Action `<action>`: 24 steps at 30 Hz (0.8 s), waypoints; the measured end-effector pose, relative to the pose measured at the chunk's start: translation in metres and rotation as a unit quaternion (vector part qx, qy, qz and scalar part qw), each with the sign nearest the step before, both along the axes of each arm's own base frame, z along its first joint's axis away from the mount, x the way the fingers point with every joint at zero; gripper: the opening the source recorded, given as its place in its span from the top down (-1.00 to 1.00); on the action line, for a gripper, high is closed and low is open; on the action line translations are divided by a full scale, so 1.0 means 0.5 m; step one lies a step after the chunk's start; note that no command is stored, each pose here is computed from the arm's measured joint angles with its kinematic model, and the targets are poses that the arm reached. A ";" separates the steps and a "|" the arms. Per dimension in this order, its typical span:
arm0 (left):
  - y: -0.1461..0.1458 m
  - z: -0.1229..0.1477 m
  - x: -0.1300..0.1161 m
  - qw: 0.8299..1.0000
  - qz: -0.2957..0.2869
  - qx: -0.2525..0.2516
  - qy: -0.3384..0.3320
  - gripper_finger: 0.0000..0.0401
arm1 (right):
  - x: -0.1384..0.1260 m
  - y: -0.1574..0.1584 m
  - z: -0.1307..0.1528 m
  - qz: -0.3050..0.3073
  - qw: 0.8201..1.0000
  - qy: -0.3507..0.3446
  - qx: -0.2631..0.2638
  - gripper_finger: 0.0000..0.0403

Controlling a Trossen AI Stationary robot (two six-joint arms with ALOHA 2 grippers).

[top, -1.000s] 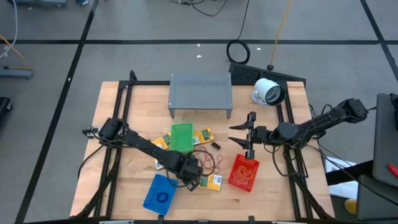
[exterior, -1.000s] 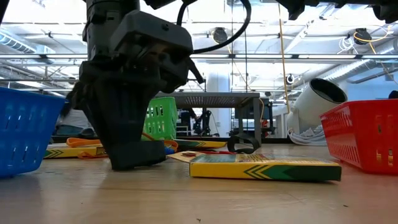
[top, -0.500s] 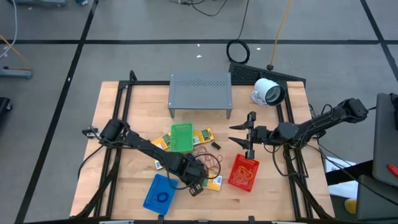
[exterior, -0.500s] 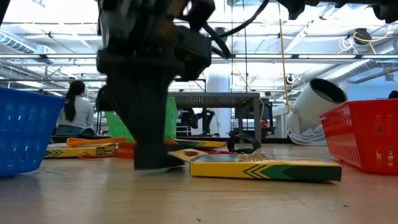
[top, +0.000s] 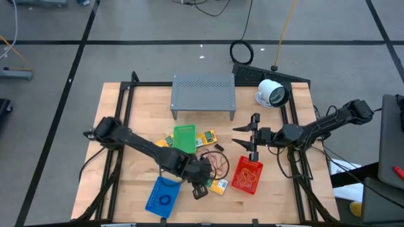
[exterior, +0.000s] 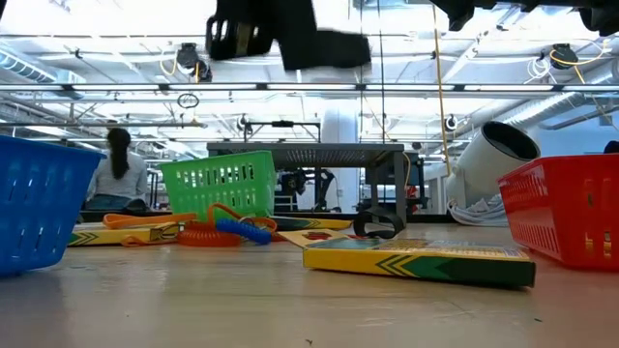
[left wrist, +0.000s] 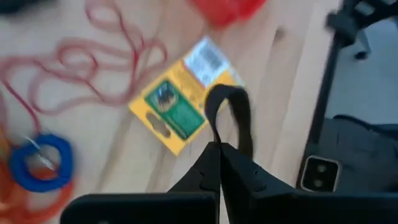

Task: Pick & Place Office Desk Supplies
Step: Put the black rubber band into the red bin

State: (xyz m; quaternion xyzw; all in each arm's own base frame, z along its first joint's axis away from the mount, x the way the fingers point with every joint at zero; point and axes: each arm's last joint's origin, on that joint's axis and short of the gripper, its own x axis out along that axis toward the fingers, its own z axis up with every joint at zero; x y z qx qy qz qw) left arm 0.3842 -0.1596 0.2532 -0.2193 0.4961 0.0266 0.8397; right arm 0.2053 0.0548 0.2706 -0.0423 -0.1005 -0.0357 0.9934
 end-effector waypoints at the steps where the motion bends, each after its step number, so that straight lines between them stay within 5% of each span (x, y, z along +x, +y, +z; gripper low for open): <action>1: 0.002 0.011 -0.002 1.000 -0.003 0.009 -0.016 0.99 | 0.000 0.000 0.000 0.000 1.000 0.000 0.000 0.15; 7: 0.015 0.063 0.013 0.987 -0.041 0.079 -0.135 1.00 | -0.007 -0.001 0.017 0.002 0.999 -0.037 0.016 0.15; 14: 0.050 0.069 0.082 0.949 -0.094 0.134 -0.268 1.00 | -0.064 -0.001 0.065 0.009 0.995 -0.095 -0.018 0.15; 20: 0.078 -0.001 0.176 0.905 -0.163 0.067 -0.386 1.00 | -0.132 -0.016 0.087 0.026 0.996 -0.088 -0.019 0.15; 24: 0.102 -0.072 0.229 0.894 -0.168 0.029 -0.415 1.00 | -0.161 -0.028 0.086 0.033 0.997 -0.070 -0.005 0.15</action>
